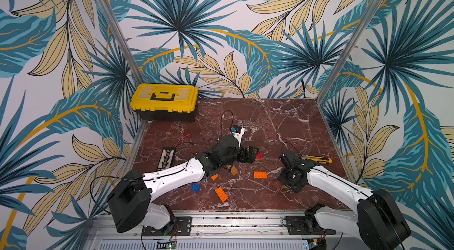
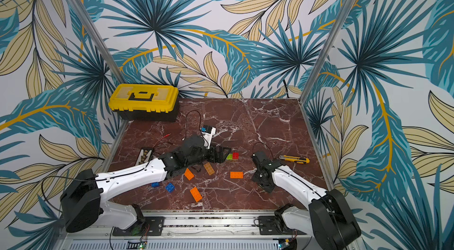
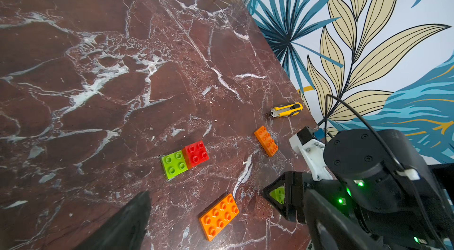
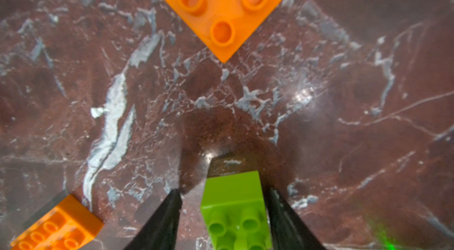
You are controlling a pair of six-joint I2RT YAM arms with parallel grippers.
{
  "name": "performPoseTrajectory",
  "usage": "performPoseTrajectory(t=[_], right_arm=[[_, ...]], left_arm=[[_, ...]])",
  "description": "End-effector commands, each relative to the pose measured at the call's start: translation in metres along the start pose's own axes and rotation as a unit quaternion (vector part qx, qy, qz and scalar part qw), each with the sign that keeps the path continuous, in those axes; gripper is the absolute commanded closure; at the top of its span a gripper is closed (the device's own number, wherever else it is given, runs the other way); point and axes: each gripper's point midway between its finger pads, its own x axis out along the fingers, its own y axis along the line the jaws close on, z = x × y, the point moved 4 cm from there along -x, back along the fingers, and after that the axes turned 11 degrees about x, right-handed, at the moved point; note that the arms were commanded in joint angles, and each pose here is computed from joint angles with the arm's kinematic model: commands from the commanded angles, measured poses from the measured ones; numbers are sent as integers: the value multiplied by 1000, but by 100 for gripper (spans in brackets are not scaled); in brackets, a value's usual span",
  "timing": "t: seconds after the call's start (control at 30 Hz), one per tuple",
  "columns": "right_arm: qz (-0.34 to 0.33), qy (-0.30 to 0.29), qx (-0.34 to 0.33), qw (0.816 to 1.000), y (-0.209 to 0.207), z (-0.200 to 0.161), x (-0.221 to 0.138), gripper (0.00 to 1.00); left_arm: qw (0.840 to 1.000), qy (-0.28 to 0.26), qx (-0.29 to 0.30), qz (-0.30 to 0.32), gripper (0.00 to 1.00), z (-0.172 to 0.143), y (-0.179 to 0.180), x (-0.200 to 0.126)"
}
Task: Assemble the number 5 with lego
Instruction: Move the lego brick at the center of the board.
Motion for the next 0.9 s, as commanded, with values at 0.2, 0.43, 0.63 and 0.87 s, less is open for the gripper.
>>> performPoseTrajectory(t=[0.2, 0.43, 0.63, 0.87], right_arm=[[7, 31, -67, 997, 21, -4, -1, 60], [25, 53, -119, 991, 43, -12, 1, 60], [-15, 41, -162, 986, 40, -8, -1, 47], [-15, 44, -177, 983, 38, -10, -9, 40]], left_arm=[[1000, 4, -4, 9, 0, -7, 7, -3], [1000, 10, -13, 12, 0, -11, 9, -2], [1000, 11, -18, 15, 0, -14, 10, -4], [1000, 10, -19, 10, 0, -13, 9, -4]])
